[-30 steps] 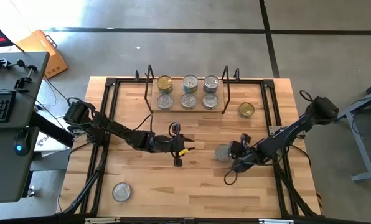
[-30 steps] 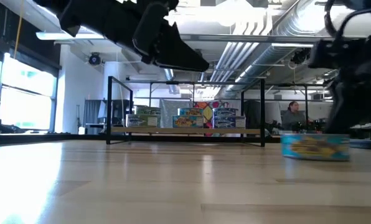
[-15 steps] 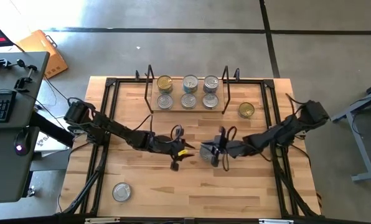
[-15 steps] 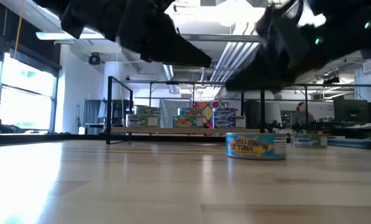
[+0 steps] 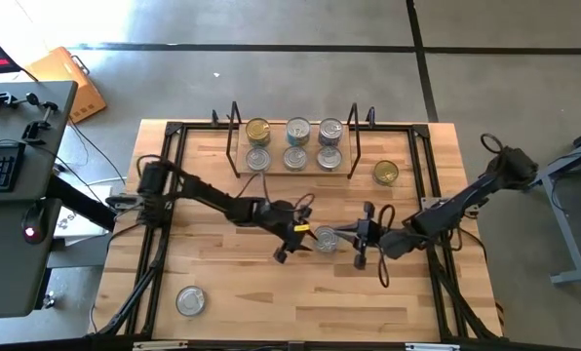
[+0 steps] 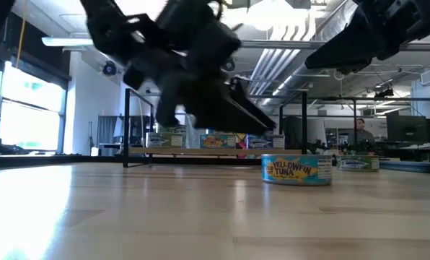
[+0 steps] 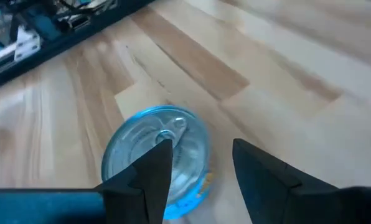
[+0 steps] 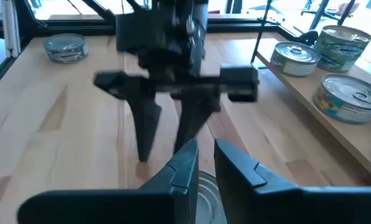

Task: Stack canned seafood by type on shelf
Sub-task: Stack the light blue tuna can on top of the light blue tuna can on the shelf

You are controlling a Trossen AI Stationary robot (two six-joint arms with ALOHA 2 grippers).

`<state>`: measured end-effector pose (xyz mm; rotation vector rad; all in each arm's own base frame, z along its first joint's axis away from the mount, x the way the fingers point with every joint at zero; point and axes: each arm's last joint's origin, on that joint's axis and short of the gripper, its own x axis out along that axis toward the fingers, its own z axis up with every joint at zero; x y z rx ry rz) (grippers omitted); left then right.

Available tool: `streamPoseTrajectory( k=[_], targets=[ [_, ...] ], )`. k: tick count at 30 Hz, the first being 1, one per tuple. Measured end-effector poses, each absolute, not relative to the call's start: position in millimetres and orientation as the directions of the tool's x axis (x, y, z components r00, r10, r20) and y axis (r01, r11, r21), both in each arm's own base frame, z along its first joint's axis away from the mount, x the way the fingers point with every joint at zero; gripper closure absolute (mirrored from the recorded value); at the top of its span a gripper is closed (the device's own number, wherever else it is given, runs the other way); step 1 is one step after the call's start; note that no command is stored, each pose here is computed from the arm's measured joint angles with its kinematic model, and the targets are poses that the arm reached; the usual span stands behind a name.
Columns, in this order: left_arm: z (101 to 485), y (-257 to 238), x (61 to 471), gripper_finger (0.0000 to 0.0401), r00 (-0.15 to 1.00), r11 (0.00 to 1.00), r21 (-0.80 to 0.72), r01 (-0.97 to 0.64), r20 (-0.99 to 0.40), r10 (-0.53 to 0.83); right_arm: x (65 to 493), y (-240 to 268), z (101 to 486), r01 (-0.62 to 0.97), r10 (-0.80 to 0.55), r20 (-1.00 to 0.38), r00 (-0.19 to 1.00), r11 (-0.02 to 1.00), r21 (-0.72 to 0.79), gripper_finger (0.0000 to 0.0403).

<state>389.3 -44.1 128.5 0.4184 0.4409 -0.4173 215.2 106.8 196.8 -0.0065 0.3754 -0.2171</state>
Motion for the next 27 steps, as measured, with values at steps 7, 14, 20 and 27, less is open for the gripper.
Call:
streamPoseTrajectory(
  k=[7,14,20,27],
  targets=[
    [103,-48,410,0.0244,0.786,0.704,0.446,0.553,-0.559,-0.263,215,106,194,0.215,-0.224,-0.382,0.897,0.974,-0.068,0.0359],
    [100,-45,412,0.0299,0.762,0.682,0.476,0.555,-0.619,-0.188,214,105,192,0.225,-0.241,-0.391,0.888,0.971,-0.086,0.0359],
    [98,-48,410,0.0390,0.756,0.741,0.474,0.475,-0.652,-0.067,213,104,191,0.234,-0.256,-0.399,0.881,0.967,-0.105,0.0359],
    [111,-64,399,0.0399,0.727,0.784,0.477,0.397,-0.685,0.048,212,103,189,0.240,-0.262,-0.415,0.871,0.965,-0.106,0.0359]
  ],
)
